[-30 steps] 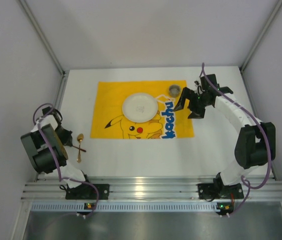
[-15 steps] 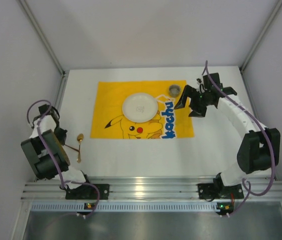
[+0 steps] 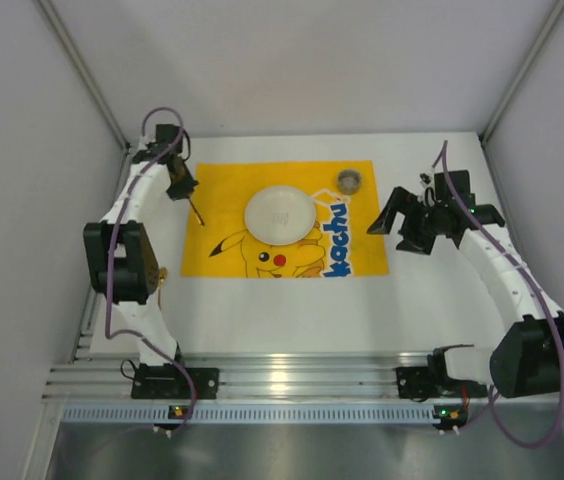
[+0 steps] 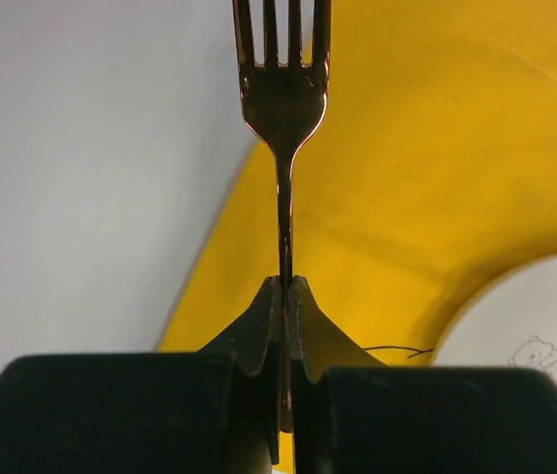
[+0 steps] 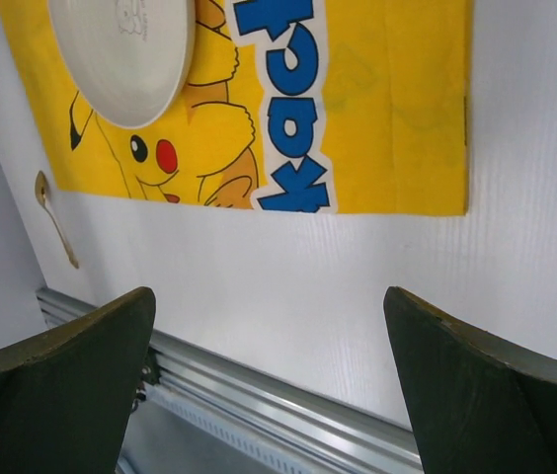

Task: Set the dinner table for one person

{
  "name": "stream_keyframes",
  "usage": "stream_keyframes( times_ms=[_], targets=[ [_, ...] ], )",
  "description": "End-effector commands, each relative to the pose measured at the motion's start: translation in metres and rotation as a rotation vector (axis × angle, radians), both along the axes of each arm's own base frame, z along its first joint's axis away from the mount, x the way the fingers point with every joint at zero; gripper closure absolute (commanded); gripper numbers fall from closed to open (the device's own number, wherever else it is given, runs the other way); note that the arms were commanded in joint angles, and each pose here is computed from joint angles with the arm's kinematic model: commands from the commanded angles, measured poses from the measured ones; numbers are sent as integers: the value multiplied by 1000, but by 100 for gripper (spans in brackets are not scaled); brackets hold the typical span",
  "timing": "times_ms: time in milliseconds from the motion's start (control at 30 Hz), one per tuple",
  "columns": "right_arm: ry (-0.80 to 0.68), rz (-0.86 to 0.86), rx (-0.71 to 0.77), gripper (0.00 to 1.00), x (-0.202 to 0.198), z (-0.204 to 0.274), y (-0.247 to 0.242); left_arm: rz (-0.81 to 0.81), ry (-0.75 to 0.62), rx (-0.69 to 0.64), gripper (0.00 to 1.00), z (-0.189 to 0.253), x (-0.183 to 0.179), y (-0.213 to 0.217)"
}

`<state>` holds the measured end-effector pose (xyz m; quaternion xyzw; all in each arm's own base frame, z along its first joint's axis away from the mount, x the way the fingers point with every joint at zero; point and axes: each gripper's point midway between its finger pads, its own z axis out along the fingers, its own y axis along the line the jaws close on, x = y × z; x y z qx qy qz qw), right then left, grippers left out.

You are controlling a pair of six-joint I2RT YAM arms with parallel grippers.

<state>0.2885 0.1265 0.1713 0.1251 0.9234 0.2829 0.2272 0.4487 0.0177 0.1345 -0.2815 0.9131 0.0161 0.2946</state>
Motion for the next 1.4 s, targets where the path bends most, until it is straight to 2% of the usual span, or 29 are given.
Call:
stream_keyframes(
  times_ms=[0, 167, 400, 567, 967, 1000, 1167, 1367],
  targets=[
    [-71, -30, 1, 0, -7, 15, -15, -215, 152, 43, 100, -28, 5, -47],
    [-93, -72, -20, 0, -21, 18, -33, -301, 202, 34, 100, -54, 16, -64],
    [-84, -105, -58, 0, -30, 11, -49, -383, 262, 231, 100, -65, 10, -65],
    [-65, -103, -59, 0, -26, 7, -49, -430, 266, 268, 100, -71, 10, -69],
    [-31, -90, -51, 0, -23, -5, -48, -417, 275, 278, 100, -84, 13, -68],
    [-29, -90, -51, 0, -23, -6, -48, -416, 272, 279, 95, -83, 14, -68],
    [-30, -99, -47, 0, -25, -8, -48, -406, 251, 286, 80, -77, 18, -67],
    [-28, -110, -34, 0, -29, -10, -47, -356, 148, 329, 57, -30, 30, -61]
  ],
)
